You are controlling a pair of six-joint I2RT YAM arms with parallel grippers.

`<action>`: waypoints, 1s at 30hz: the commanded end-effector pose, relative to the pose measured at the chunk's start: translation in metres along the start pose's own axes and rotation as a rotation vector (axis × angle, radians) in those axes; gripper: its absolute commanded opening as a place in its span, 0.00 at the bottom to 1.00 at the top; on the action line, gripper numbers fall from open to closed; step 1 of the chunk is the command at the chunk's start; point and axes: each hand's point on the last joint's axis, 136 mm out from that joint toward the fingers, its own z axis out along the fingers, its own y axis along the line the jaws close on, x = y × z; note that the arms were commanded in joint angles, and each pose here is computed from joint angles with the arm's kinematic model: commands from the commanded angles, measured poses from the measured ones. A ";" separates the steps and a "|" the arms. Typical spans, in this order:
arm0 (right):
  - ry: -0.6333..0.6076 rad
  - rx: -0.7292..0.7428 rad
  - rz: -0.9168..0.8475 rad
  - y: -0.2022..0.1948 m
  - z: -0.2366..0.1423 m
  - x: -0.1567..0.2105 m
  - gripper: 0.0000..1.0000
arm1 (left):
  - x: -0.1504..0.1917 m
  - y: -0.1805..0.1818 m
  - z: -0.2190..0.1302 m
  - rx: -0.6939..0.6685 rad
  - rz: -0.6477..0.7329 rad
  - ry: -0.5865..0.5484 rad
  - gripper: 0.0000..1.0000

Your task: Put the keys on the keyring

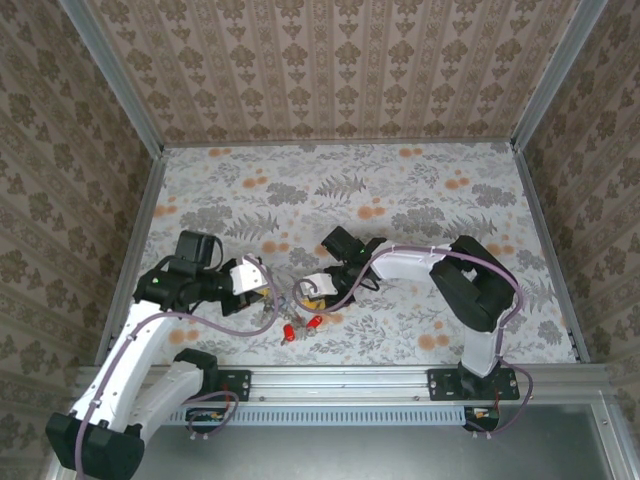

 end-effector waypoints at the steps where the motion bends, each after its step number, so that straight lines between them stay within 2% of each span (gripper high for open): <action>1: 0.011 -0.089 0.002 0.015 0.002 0.002 0.27 | -0.003 -0.005 -0.003 0.003 0.026 -0.038 0.00; 10: 0.036 -0.061 0.017 0.008 0.006 0.005 0.24 | -0.003 -0.004 0.001 0.006 0.019 -0.060 0.00; 21: 0.029 0.025 0.035 -0.006 0.007 0.005 0.26 | -0.006 -0.004 0.000 0.011 0.014 -0.068 0.00; 25: 0.037 0.015 0.037 -0.005 0.008 0.007 0.22 | -0.007 -0.005 0.000 0.015 0.011 -0.071 0.00; 30: 0.057 -0.001 0.033 0.000 0.008 0.012 0.26 | -0.006 -0.005 0.000 0.017 0.009 -0.072 0.00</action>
